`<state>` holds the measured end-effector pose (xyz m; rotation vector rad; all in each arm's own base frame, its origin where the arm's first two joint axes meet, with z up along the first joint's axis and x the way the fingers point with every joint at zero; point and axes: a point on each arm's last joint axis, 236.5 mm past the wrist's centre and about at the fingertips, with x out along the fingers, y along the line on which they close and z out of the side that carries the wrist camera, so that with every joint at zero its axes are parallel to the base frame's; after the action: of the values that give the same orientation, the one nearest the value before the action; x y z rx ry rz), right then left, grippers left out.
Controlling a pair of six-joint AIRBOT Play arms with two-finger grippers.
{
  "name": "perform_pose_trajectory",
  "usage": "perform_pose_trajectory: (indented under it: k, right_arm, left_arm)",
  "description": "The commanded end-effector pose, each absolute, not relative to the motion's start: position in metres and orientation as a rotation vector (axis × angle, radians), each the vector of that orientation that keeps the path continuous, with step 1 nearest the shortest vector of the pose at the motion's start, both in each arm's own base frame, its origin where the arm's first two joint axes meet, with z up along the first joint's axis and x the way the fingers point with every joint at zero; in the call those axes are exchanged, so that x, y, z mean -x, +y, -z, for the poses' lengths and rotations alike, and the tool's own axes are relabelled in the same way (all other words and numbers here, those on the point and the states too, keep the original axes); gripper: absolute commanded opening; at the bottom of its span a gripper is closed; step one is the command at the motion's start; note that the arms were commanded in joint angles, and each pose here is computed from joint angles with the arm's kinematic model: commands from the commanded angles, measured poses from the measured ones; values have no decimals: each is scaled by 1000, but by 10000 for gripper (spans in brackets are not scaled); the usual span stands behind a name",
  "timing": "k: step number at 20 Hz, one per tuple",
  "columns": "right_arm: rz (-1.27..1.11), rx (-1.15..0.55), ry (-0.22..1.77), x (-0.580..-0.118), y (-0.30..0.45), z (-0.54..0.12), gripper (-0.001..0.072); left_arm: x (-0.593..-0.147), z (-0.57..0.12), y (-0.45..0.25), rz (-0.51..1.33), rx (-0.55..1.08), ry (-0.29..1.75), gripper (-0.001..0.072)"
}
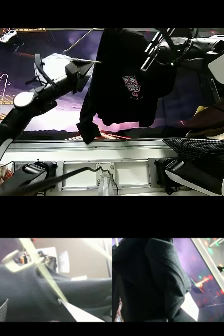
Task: Fold the clothes and pants, and hang the long-sleeved shirts on hangers.
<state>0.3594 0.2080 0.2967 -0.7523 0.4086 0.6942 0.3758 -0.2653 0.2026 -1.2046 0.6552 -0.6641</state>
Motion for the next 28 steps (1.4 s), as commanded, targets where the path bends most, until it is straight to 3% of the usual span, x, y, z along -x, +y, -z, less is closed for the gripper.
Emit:
perform_pose_trajectory:
  k: [1,17,19,21,23,28]
  right_arm:
    - [-700,794,398,-355,216,-296,18]
    - [-651,845,407,-368,208,-291,18]
    - [-649,841,390,-370,210,-294,18]
    - [-651,837,384,-370,211,-295,19]
    - [-655,833,383,-369,213,-295,19]
    - [-695,842,359,-359,228,-298,19]
  left_arm:
    - [-380,-208,-283,738,1176,685,688]
    - [-342,-199,-310,912,1093,823,684]
    - [-341,-191,-310,902,1046,830,582]
    - [-342,-182,-308,888,1002,837,579]
    - [-346,-171,-307,867,972,847,529]
    - [-356,-137,-310,821,969,915,519]
